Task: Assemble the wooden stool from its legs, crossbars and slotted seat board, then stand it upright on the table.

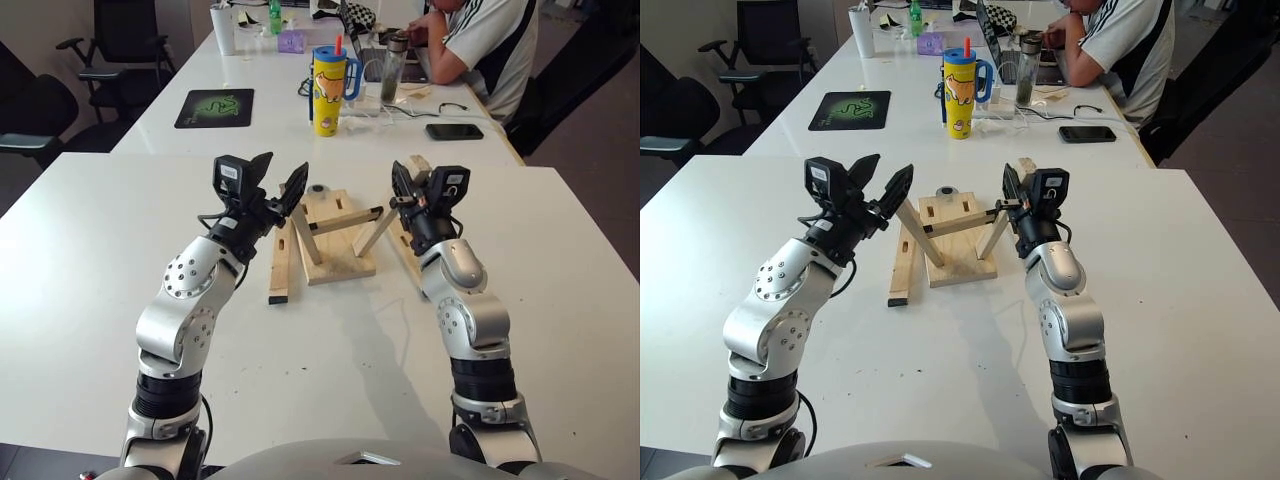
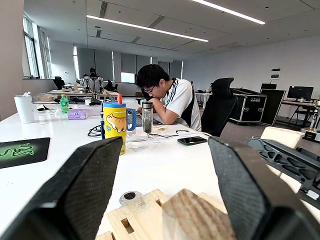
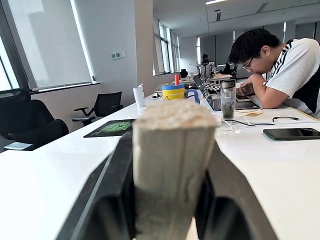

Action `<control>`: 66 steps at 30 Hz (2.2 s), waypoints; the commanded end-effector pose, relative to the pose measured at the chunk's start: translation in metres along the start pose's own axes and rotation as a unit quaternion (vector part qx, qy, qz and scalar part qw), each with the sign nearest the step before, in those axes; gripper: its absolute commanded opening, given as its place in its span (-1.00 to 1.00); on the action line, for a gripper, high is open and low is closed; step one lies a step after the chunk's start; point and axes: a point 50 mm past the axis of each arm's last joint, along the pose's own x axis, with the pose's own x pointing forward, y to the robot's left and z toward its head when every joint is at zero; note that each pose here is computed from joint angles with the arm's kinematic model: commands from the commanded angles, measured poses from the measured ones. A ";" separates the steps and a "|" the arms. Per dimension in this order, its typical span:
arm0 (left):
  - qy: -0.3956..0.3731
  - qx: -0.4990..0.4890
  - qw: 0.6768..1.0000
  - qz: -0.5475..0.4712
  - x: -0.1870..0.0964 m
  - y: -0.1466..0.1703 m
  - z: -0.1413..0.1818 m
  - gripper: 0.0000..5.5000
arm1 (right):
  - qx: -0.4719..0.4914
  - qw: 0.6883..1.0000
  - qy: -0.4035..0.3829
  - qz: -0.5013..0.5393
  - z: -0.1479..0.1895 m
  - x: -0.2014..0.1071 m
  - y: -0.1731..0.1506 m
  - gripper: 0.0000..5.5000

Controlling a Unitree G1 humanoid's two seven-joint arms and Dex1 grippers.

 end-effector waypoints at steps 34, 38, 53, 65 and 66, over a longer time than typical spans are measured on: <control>0.021 0.000 0.999 0.025 0.008 0.009 -0.004 0.15 | 0.361 0.907 -0.202 0.073 0.128 0.041 -0.035 0.16; 0.024 0.001 0.999 0.021 0.009 0.008 -0.005 0.15 | 0.491 0.848 -0.194 0.042 0.140 0.058 -0.071 0.16; 0.029 -0.004 1.000 0.002 0.011 -0.002 -0.007 0.15 | 0.297 0.917 0.261 0.052 -0.015 0.036 0.020 0.16; 0.032 -0.004 0.999 0.012 0.009 0.001 -0.011 0.15 | 0.418 0.901 -0.034 0.107 0.082 0.054 0.003 0.16; 0.033 -0.002 0.999 0.014 0.009 0.002 -0.011 0.15 | 0.464 0.876 -0.073 0.106 0.096 0.054 -0.004 0.16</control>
